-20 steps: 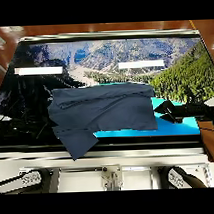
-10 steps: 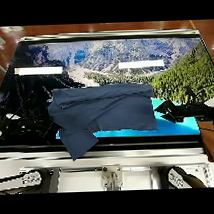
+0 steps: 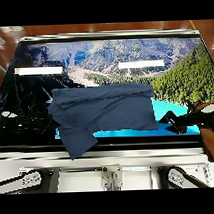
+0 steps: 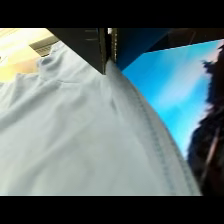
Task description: Fold the shirts.
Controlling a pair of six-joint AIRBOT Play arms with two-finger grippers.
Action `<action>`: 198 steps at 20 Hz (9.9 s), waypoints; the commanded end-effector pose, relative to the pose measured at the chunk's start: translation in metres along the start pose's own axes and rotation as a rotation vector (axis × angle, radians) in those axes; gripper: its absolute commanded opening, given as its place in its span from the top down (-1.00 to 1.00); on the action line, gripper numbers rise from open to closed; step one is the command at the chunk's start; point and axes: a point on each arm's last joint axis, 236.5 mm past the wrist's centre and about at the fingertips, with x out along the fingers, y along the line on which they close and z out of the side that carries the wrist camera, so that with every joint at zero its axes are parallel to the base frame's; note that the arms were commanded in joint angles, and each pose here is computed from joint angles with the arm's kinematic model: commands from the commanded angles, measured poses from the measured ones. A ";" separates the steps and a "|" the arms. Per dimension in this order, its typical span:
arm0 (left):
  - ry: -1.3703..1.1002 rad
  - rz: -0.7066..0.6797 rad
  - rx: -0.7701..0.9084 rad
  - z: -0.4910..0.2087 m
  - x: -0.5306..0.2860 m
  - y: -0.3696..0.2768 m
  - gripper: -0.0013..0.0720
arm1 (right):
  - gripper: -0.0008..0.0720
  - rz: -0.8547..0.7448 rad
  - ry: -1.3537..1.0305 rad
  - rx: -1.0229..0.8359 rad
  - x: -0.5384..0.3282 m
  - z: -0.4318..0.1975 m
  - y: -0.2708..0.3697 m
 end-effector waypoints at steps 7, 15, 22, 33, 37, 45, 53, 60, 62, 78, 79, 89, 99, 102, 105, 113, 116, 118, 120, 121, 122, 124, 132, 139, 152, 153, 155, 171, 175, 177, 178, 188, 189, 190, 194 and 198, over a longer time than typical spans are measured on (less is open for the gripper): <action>-0.046 -0.008 0.044 0.007 -0.012 -0.013 0.87 | -0.75 0.084 0.104 0.027 0.059 -0.006 0.028; -0.203 -0.063 0.238 0.059 -0.082 -0.081 0.87 | 0.79 0.321 0.058 -0.206 0.019 0.000 0.111; -1.272 -0.017 1.076 -0.024 -0.440 -0.375 0.87 | 0.80 0.404 -0.974 -0.920 -0.342 -0.028 0.291; -1.948 0.094 1.261 -0.315 -0.573 -0.419 0.87 | 0.79 0.027 -1.978 -0.837 -0.610 -0.291 0.216; -1.516 0.337 1.166 -0.255 -0.499 -0.358 0.87 | 0.79 -0.127 -1.595 -0.791 -0.534 -0.247 0.184; -0.795 0.349 0.824 -0.113 -0.345 -0.229 0.87 | 0.79 -0.337 -0.726 -0.529 -0.348 -0.124 0.095; -0.685 0.040 0.513 0.061 -0.215 -0.182 0.87 | 0.80 0.005 -0.774 -0.469 -0.181 0.068 0.129; -0.857 0.093 0.622 0.184 -0.125 -0.197 0.87 | 0.79 0.022 -1.053 -0.752 -0.109 0.162 0.236; -0.942 0.125 0.604 0.207 -0.119 -0.194 0.87 | 0.79 0.014 -1.107 -0.710 -0.096 0.181 0.235; -0.130 0.304 0.540 0.118 -0.032 -0.057 0.87 | 0.79 -0.009 -0.511 -0.543 0.018 0.136 0.150; -0.040 0.353 0.524 0.103 -0.033 -0.037 0.87 | 0.79 -0.018 -0.443 -0.492 0.023 0.130 0.133; 0.079 0.412 0.392 0.084 -0.006 -0.014 0.87 | 0.79 -0.040 -0.244 -0.396 0.068 0.099 0.110; 0.200 0.409 0.271 0.034 -0.115 0.007 -0.56 | -0.61 -0.246 -0.064 -0.394 -0.051 0.044 0.016; 0.134 0.203 0.137 -0.013 -0.109 0.010 -0.67 | -0.61 -0.135 0.013 -0.328 -0.076 0.012 -0.006; 0.151 0.135 0.040 -0.076 -0.077 0.039 -0.63 | -0.60 -0.021 -0.029 -0.248 -0.081 0.009 -0.006; 0.103 0.070 -0.027 -0.095 -0.031 0.052 -0.63 | -0.60 0.021 -0.079 -0.236 -0.081 0.020 0.005; 0.109 0.086 -0.028 -0.091 -0.023 0.058 -0.62 | -0.60 0.021 -0.077 -0.236 -0.081 0.019 0.005; 0.123 0.098 -0.028 -0.090 -0.015 0.062 -0.62 | -0.60 0.021 -0.077 -0.231 -0.081 0.019 0.005; 0.141 0.097 -0.020 -0.090 -0.005 0.062 -0.61 | -0.60 0.022 -0.075 -0.224 -0.081 0.019 0.005; 0.145 0.077 0.001 -0.089 0.000 0.057 -0.43 | -0.60 0.022 -0.075 -0.220 -0.081 0.019 0.005; 0.144 0.064 0.016 -0.087 0.004 0.053 -0.41 | -0.60 0.022 -0.076 -0.218 -0.081 0.019 0.005; 0.159 0.082 0.035 -0.088 0.013 0.054 -0.41 | -0.60 0.022 -0.074 -0.215 -0.081 0.018 0.005; 0.274 -0.024 0.087 -0.114 0.001 0.038 0.87 | -0.73 -0.026 0.144 -0.180 -0.054 -0.032 -0.026; 0.305 -0.063 0.084 -0.124 -0.008 0.029 0.87 | -0.72 0.086 0.267 -0.016 0.015 -0.065 -0.032; 0.175 -0.045 0.198 -0.087 -0.024 0.015 0.87 | 0.79 0.043 0.292 -0.237 0.047 -0.070 0.013; 0.123 -0.026 0.234 -0.071 -0.032 0.011 0.87 | 0.79 0.082 0.264 -0.296 0.039 -0.064 0.026; 0.023 -0.024 0.321 -0.039 -0.054 -0.010 0.87 | 0.79 0.143 0.140 -0.370 0.018 -0.038 0.058; -0.061 -0.076 0.349 0.143 -0.040 -0.085 0.87 | 0.79 -0.010 -0.274 -0.454 0.036 0.143 0.149; -0.019 -0.076 0.246 0.157 -0.015 -0.069 0.86 | 0.78 -0.022 -0.262 -0.420 0.055 0.149 0.140; 0.007 -0.077 0.142 0.155 -0.006 -0.062 -0.04 | -0.23 -0.022 -0.262 -0.422 0.055 0.149 0.140; 0.029 -0.082 0.109 0.151 -0.006 -0.061 -0.57 | -0.66 -0.022 -0.263 -0.436 0.052 0.149 0.140; 0.057 -0.199 0.250 0.123 -0.066 -0.110 -0.63 | -0.86 0.140 -0.112 -0.120 0.038 0.141 0.108; 0.044 -0.213 0.283 0.120 -0.071 -0.121 -0.63 | -0.86 0.157 -0.100 -0.106 0.048 0.140 0.113; 0.036 -0.222 0.304 0.118 -0.074 -0.130 -0.62 | -0.86 0.170 -0.083 -0.094 0.061 0.138 0.117; 0.027 -0.253 0.379 0.107 -0.078 -0.158 -0.62 | -0.32 0.218 -0.026 -0.130 0.089 0.124 0.135; 0.003 -0.327 0.440 0.104 -0.070 -0.190 0.38 | 0.79 0.275 -0.106 -0.246 0.048 0.129 0.157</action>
